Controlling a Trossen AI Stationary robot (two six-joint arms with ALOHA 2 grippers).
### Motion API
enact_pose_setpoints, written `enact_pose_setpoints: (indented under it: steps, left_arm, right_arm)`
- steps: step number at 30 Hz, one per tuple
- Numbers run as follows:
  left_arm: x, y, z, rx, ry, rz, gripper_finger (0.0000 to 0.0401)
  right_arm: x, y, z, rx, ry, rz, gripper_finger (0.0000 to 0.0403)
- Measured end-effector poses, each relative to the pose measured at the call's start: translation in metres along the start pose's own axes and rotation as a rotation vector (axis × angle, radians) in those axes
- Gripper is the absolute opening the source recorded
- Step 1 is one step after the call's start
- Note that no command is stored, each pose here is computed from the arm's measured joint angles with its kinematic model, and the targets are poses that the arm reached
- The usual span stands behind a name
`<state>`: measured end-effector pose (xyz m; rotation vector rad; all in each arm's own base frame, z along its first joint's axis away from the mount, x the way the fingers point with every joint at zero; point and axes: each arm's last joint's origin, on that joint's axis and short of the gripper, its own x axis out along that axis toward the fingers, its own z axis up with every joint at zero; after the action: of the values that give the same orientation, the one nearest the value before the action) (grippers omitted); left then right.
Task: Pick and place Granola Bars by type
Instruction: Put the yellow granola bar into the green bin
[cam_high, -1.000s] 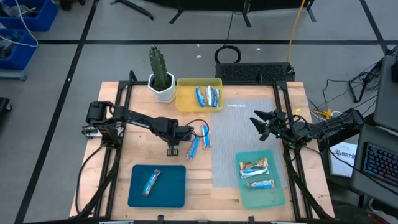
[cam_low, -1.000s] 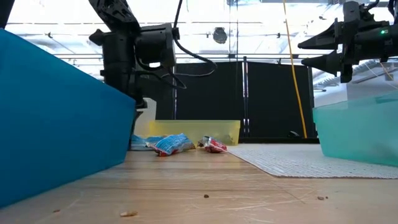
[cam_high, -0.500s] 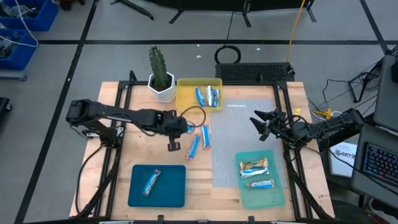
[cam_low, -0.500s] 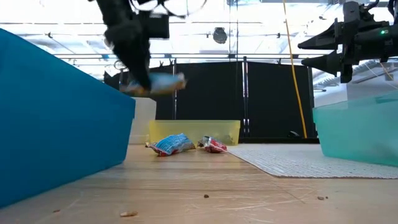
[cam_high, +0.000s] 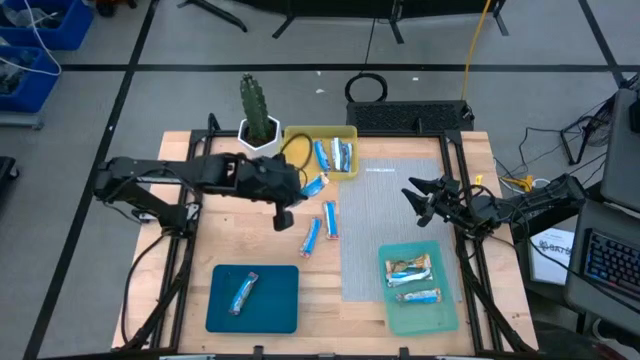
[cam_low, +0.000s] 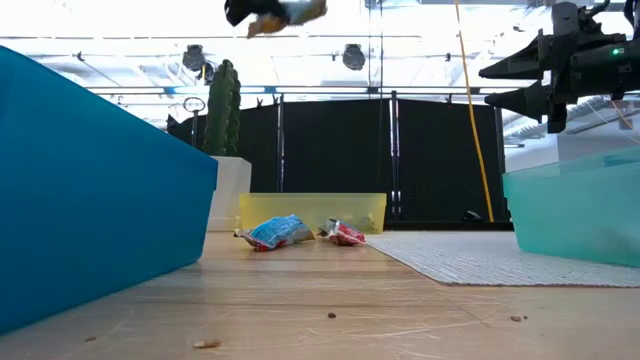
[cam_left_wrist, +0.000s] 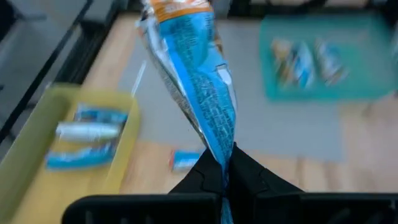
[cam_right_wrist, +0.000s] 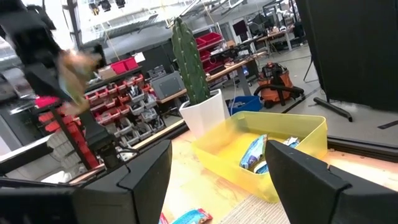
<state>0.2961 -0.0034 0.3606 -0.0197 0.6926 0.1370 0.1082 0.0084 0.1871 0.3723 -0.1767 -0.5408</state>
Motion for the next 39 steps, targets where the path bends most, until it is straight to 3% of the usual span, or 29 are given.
enact_pose_setpoints:
  steps: [8,14,17,24,27,31,34,39]
  left_arm:
    - [-0.020,-0.002,0.043,-0.114,-0.344,-0.086,0.0006]
    - [-0.025,-0.002,0.055,-0.183,-0.476,-0.097,0.0006]
    - [-0.027,-0.001,0.058,-0.202,-0.512,-0.066,0.0006]
    - [-0.033,0.000,0.067,-0.192,-0.627,-0.063,0.0006]
    - [-0.035,0.000,0.071,-0.191,-0.666,-0.067,0.0006]
    - [-0.037,-0.001,0.073,-0.182,-0.703,-0.071,0.0006]
    - [-0.038,-0.003,0.073,-0.179,-0.706,-0.076,0.0006]
    - [-0.038,-0.007,0.073,-0.174,-0.704,-0.089,0.0006]
  right_arm:
    - [0.000,0.000,0.000,0.001,-0.001,0.000,0.0251]
    - [0.000,0.001,0.002,0.015,-0.012,0.005,0.0251]
    - [0.000,0.002,0.006,0.078,-0.038,0.033,0.0251]
    - [-0.004,0.015,0.019,0.067,-0.090,0.399,0.0251]
    - [-0.005,0.019,0.024,0.090,-0.094,0.492,0.0251]
    - [-0.004,0.028,0.042,0.116,-0.117,0.533,0.0251]
    - [-0.001,0.041,0.066,0.043,-0.170,0.581,0.0251]
    - [0.008,0.064,0.106,-0.032,-0.240,0.551,0.0251]
